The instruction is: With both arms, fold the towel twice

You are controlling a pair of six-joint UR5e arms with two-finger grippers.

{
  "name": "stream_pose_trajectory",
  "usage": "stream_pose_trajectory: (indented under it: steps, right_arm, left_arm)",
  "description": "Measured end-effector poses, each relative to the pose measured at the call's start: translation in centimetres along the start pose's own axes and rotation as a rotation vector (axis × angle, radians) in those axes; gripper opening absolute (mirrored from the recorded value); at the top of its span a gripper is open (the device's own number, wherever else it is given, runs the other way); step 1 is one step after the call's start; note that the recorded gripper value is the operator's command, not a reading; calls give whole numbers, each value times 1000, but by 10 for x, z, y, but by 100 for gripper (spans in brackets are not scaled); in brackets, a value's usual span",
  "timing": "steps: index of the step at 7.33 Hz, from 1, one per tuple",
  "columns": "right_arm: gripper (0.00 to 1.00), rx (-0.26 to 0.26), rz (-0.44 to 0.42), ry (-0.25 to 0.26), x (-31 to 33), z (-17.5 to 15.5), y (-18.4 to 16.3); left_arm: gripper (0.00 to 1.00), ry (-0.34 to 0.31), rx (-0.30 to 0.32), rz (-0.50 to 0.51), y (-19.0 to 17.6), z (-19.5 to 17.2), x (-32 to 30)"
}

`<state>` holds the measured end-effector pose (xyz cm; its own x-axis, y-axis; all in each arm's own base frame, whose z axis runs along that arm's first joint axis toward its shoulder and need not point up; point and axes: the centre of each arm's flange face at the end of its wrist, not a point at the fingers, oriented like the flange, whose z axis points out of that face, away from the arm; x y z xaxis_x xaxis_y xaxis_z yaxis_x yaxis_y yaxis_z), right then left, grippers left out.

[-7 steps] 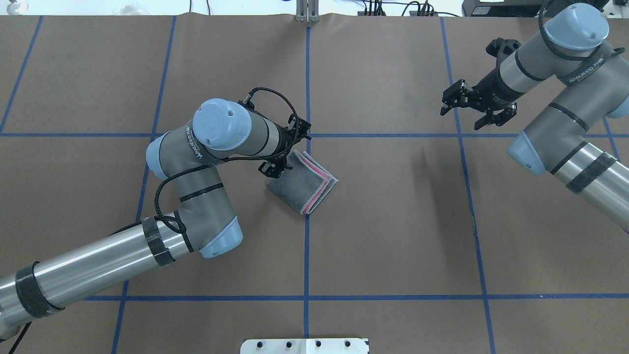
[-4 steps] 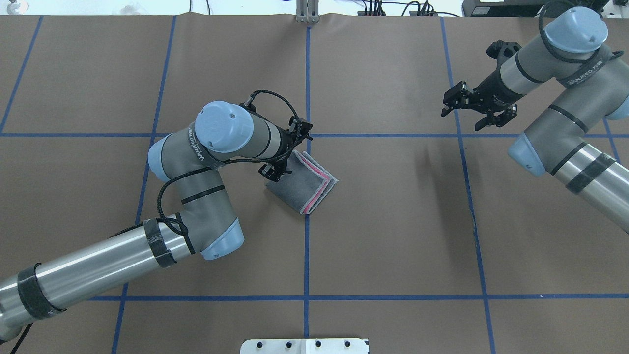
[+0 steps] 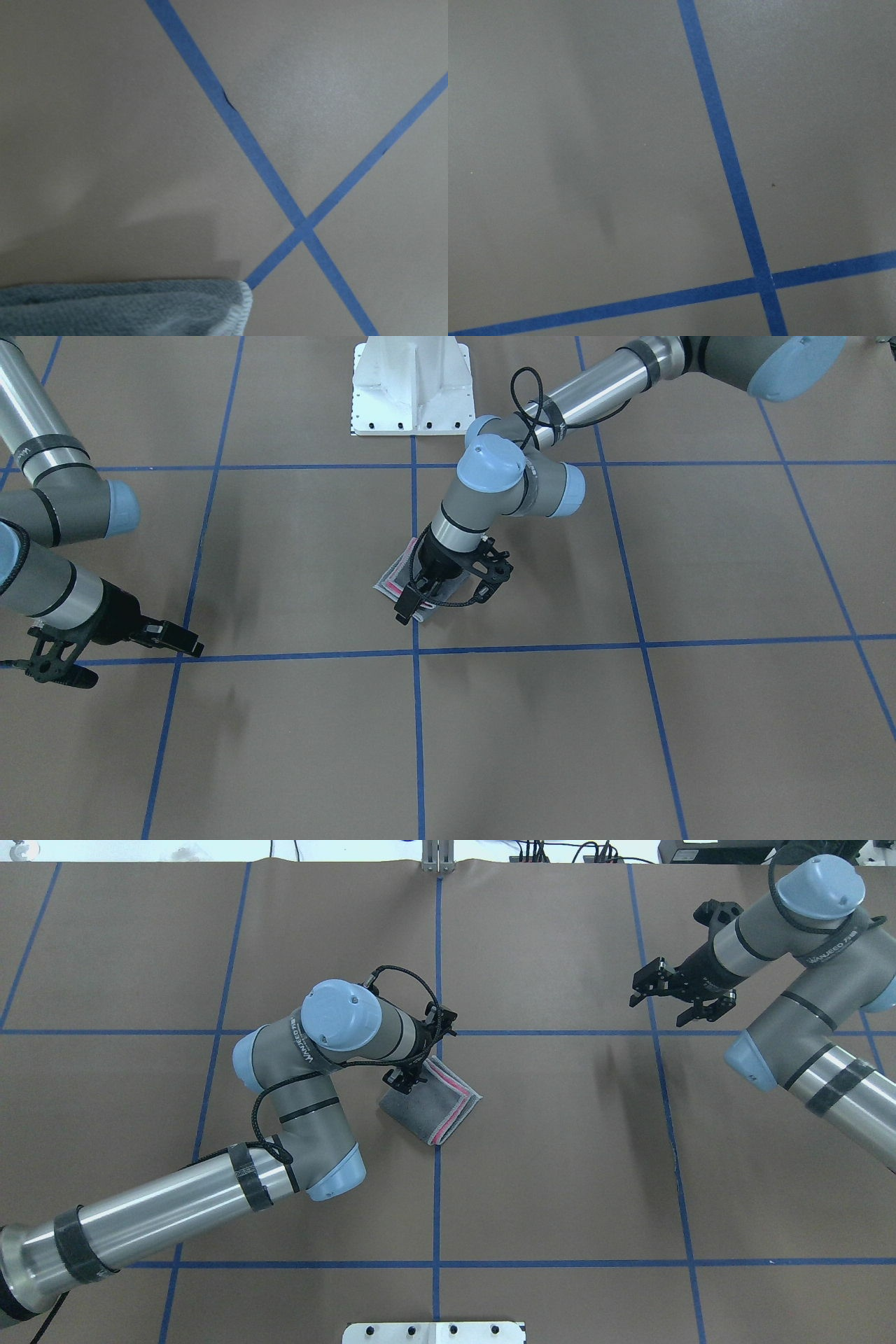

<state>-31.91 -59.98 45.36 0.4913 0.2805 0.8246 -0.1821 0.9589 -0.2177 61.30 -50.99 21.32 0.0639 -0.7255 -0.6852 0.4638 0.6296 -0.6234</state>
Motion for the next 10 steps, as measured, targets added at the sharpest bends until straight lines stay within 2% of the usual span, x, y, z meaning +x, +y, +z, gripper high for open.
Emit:
stream_pose_trajectory:
  steps: [5,8,9,10]
  right_arm:
    - [100,8,-2,-21,-11,-11,-3]
    - [100,29,0,-48,-14,-39,-18]
    - [100,44,0,-53,-10,-50,-24]
    - [100,66,-9,-52,0,-64,-35]
  left_arm:
    - [100,28,44,-3,-31,12,7]
    - [100,81,65,22,-61,-20,52]
    - [100,74,71,69,-83,-36,68]
    - [100,40,76,145,-110,-57,82]
